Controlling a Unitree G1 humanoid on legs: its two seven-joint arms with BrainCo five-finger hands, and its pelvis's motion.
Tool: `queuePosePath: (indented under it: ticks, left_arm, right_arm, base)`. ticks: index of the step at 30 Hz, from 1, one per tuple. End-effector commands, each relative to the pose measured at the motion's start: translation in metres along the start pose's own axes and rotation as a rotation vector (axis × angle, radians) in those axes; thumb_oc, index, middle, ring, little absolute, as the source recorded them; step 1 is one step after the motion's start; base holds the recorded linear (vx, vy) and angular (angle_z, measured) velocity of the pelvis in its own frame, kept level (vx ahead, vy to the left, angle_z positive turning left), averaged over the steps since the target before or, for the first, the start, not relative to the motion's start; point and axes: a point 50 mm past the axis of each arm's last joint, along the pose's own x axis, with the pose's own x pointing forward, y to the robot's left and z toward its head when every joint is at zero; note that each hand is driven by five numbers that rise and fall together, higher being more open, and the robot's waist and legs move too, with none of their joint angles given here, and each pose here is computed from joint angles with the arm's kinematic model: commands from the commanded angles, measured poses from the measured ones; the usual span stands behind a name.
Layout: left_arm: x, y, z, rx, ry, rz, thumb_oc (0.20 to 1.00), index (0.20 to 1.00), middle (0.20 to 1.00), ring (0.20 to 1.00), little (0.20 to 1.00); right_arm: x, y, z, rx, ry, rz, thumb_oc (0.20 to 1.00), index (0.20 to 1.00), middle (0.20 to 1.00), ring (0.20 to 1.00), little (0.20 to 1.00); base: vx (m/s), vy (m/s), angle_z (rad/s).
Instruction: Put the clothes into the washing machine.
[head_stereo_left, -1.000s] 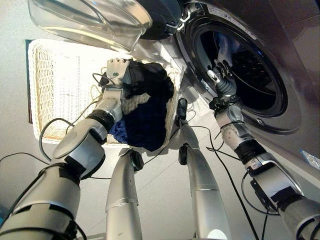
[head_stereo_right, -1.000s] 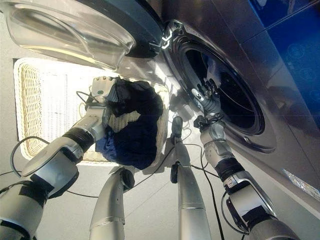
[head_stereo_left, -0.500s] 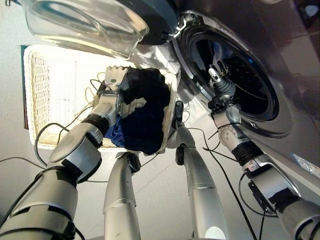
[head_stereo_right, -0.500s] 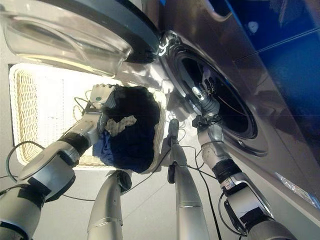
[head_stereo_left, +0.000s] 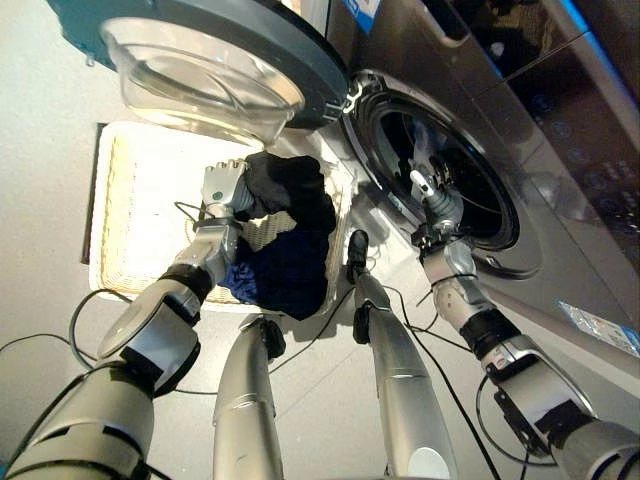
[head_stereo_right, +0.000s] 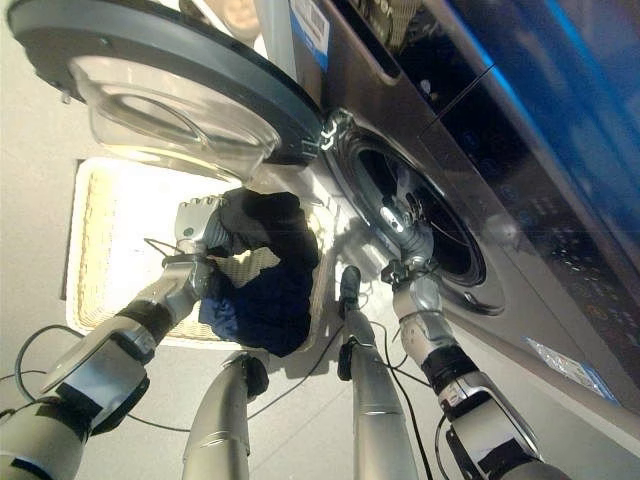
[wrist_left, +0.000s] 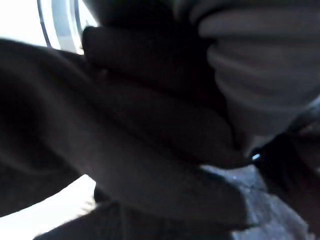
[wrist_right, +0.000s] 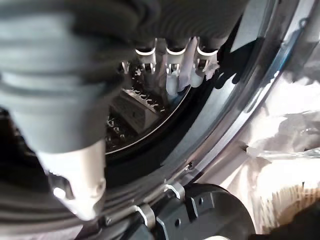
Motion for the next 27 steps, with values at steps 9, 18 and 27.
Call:
queuePosePath:
  ticks: [9, 18, 27]
  left_arm:
    - [-0.001, 0.02, 0.009, -0.193, -0.087, 0.209, 0.2, 0.2, 0.2, 0.2, 0.2]
    - [-0.013, 0.033, 0.019, -0.247, -0.301, 0.301, 0.2, 0.2, 0.2, 0.2, 0.2]
    - [-0.019, 0.047, 0.045, -0.299, -0.521, 0.325, 0.2, 0.2, 0.2, 0.2, 0.2]
  right_arm:
    - [-0.006, 0.019, 0.019, -0.161, -0.106, 0.22, 1.0, 1.0, 1.0, 1.0, 1.0]
    - [-0.006, 0.002, -0.003, -0.992, 0.129, 0.591, 1.0, 1.0, 1.0, 1.0, 1.0]
    - [0.006, 0.026, 0.014, -1.266, 0.002, 0.687, 1.0, 1.0, 1.0, 1.0, 1.0]
  base:
    - [0.02, 0.006, 0.04]
    - [0.03, -0.067, 0.13]
    - [0.02, -0.043, 0.07]
